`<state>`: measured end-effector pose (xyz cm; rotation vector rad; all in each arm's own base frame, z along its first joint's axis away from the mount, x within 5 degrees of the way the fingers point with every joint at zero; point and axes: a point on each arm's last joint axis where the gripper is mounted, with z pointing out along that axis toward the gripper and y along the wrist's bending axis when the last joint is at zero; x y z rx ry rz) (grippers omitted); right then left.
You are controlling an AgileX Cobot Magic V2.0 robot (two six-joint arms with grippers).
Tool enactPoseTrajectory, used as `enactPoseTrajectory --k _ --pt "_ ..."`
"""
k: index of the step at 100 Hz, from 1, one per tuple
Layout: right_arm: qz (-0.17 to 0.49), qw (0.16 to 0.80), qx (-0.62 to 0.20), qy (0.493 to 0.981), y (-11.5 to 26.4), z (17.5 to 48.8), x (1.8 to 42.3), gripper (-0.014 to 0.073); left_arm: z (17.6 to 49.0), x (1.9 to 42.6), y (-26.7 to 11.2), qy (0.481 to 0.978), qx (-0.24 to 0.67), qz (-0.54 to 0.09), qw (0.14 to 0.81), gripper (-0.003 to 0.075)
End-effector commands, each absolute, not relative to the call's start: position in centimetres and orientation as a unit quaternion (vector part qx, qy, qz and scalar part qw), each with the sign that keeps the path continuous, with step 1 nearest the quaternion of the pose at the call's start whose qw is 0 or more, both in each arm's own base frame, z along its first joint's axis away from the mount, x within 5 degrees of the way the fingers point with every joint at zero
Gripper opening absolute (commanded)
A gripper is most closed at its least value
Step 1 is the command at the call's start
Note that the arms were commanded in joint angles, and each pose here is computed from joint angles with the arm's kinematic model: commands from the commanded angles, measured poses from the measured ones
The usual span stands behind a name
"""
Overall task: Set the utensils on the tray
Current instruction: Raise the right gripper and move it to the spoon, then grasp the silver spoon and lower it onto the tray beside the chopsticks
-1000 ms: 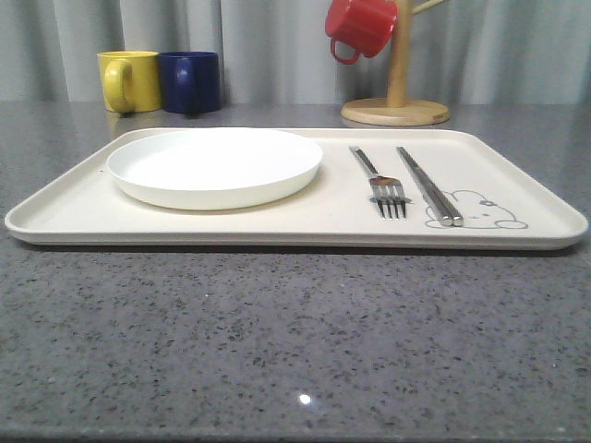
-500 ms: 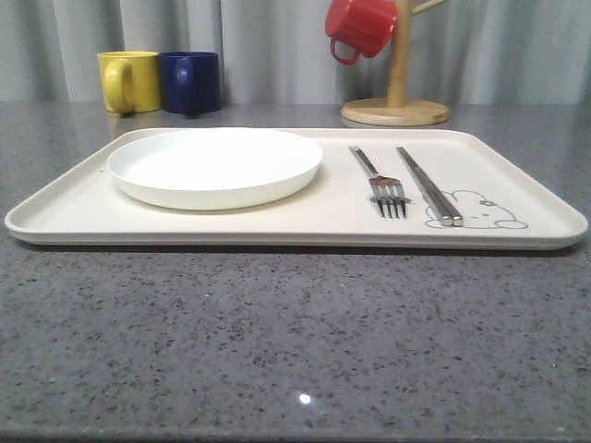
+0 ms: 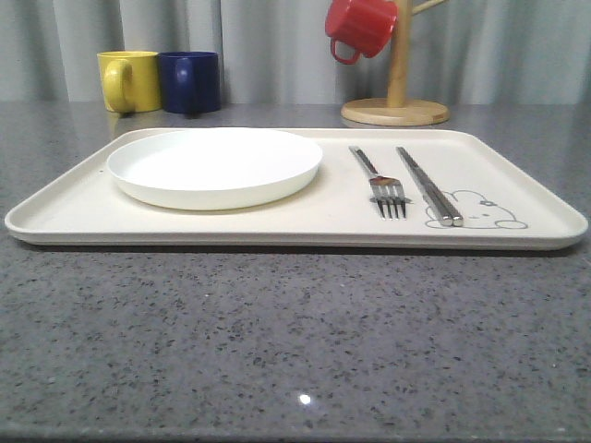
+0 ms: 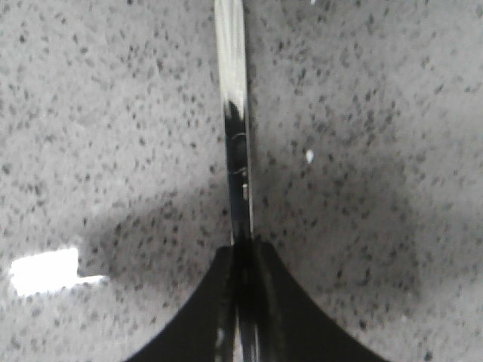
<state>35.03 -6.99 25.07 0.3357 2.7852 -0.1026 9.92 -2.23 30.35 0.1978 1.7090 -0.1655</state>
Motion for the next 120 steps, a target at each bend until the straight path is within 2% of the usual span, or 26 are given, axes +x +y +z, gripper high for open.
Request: enactPoseTrajectory --k 1,25,42,82,100,120 --pt "-0.034 0.209 0.121 0.970 -6.7 28.5 34.1 0.0017 31.9 10.0 -2.2 0.719 0.078 -0.075 0.687 -0.0018" --pt "-0.004 0.268 0.116 0.956 -3.3 33.5 31.3 0.0017 31.9 10.0 -2.2 0.719 0.078 -0.075 0.687 -0.0018" --pt "0.026 0.292 0.091 0.952 0.7 35.1 30.3 0.0017 31.9 10.0 -2.2 0.719 0.078 -0.075 0.687 -0.0018" --pt "0.090 0.299 0.047 0.949 8.7 33.5 31.5 0.0017 31.9 10.0 -2.2 0.719 0.078 -0.075 0.687 -0.0018" --pt "0.095 0.284 0.030 0.954 10.8 31.6 32.5 0.0017 31.9 10.0 -2.2 0.719 0.078 -0.075 0.687 -0.0018" --pt "0.087 0.263 0.032 0.960 11.3 29.5 33.6 0.0017 31.9 10.0 -2.2 0.719 0.078 -0.075 0.687 -0.0018"
